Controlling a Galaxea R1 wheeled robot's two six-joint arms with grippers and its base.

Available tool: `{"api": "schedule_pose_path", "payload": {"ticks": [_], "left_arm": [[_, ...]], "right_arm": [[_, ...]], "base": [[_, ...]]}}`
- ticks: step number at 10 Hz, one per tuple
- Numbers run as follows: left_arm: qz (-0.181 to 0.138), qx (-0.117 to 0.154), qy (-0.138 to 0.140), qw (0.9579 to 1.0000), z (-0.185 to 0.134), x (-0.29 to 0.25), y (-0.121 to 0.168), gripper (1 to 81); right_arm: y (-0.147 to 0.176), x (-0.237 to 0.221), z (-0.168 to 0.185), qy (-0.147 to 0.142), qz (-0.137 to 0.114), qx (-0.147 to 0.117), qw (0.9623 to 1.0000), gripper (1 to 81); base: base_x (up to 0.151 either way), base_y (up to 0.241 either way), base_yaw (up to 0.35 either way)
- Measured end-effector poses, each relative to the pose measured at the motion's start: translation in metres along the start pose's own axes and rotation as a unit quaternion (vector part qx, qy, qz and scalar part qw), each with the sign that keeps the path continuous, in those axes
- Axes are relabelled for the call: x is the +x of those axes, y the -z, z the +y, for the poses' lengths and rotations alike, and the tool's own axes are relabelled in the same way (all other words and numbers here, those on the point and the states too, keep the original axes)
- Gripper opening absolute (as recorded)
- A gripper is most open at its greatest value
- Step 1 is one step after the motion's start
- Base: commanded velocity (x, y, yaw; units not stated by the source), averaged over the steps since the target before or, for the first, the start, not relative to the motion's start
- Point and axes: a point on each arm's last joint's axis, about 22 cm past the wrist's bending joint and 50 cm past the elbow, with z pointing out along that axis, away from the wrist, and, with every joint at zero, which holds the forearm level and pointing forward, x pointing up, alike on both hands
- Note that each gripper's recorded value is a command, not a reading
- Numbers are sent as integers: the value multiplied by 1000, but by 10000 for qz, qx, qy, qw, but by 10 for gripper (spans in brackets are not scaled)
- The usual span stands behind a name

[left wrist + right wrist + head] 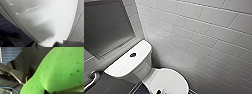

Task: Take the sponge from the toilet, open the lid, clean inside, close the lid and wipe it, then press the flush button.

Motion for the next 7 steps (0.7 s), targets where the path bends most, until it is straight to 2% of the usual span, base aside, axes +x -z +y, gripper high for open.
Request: {"api": "schedule_pose_path", "payload": {"ticks": [3, 7], "left_arm": [[41, -134, -48, 9999, 15, -3, 19, 811], [230, -396, 151, 9988, 33, -4, 43, 811]], "right_arm": [[-5, 11, -4, 63, 123, 67, 9999, 10], [-6, 12, -4, 75, 143, 77, 9998, 10]], "base": [[0, 0, 0], [0, 0, 0]]}}
